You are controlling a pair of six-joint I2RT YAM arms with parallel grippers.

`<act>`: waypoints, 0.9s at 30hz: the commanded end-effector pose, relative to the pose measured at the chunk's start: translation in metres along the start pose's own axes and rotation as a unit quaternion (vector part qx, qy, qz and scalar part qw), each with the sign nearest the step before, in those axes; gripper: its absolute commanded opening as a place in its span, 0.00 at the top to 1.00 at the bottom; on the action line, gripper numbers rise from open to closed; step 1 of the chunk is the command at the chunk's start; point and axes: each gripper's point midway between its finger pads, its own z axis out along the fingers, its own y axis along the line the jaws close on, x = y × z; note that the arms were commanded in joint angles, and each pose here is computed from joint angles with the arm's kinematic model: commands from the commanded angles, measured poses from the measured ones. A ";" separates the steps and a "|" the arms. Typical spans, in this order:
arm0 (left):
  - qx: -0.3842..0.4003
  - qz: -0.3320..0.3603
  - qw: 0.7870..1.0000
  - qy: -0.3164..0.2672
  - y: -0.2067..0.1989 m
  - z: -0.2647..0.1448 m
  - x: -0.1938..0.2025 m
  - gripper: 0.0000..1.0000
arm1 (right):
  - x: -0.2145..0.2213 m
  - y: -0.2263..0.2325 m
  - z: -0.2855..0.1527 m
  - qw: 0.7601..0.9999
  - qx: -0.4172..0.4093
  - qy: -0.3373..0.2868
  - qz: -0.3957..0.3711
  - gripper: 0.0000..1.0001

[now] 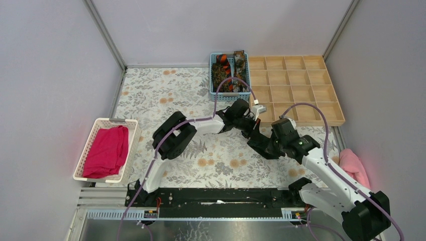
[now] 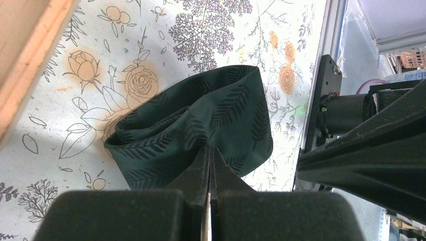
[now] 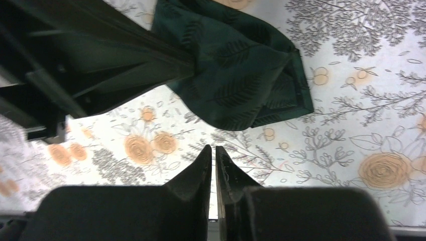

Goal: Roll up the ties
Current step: Roll the tie at the center of the board.

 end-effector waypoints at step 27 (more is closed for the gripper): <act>-0.015 0.066 0.997 -0.047 -0.037 -0.032 -0.054 1.00 | -0.012 -0.029 0.026 0.993 0.115 -0.012 -0.018 0.89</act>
